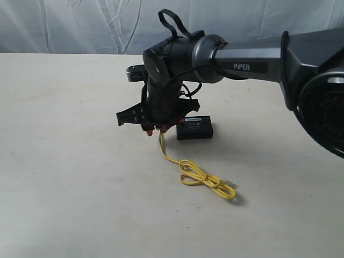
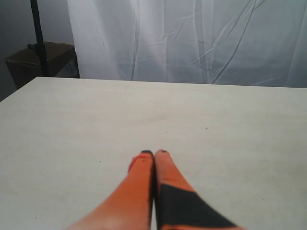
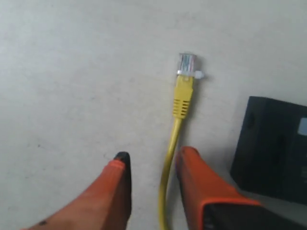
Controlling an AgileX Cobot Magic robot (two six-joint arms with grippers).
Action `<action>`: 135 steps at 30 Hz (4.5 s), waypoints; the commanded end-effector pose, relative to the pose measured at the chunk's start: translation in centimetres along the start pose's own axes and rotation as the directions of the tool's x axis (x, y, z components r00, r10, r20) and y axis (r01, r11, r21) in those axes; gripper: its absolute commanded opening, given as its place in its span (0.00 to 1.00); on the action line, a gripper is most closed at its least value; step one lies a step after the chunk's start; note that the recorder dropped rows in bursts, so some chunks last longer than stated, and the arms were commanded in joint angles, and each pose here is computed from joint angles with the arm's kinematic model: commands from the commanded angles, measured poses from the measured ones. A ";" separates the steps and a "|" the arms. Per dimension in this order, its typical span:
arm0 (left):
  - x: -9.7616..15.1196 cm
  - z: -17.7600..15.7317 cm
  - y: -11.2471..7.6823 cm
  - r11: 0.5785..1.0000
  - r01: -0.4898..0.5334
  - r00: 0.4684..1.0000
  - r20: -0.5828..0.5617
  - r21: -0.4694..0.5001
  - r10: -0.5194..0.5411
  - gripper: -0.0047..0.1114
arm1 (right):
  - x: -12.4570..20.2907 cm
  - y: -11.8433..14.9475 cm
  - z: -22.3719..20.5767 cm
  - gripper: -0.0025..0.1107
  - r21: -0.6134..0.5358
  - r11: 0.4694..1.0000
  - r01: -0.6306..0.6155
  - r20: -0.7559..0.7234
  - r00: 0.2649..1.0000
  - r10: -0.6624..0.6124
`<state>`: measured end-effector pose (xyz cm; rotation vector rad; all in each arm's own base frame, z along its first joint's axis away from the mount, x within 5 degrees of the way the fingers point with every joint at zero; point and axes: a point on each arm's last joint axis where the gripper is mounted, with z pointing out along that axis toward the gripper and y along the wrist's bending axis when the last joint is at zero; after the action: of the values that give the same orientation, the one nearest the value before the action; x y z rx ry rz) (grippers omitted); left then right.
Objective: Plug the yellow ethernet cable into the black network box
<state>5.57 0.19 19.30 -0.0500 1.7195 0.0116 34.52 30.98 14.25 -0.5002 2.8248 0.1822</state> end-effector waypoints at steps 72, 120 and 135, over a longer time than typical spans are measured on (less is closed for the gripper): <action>-3.6 0.5 -0.1 1.000 0.017 0.996 0.084 0.008 -0.017 0.04 | 2.0 -8.9 3.4 0.02 -0.010 0.997 0.074 0.190 0.979 -0.070; 0.7 35.2 -17.6 0.386 0.218 0.674 -0.425 0.896 0.605 0.04 | 11.3 -2.2 -4.2 0.02 -0.052 0.900 0.433 0.037 0.901 -0.432; 4.2 35.2 -18.5 0.310 0.356 0.673 -0.472 0.881 0.569 0.04 | 11.6 -2.3 -4.2 0.02 -0.052 0.904 0.424 -0.006 0.905 -0.425</action>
<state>40.45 -16.83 10.61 1.2032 2.2716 -1.0927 23.95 24.40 14.69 -1.1141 2.6544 0.1573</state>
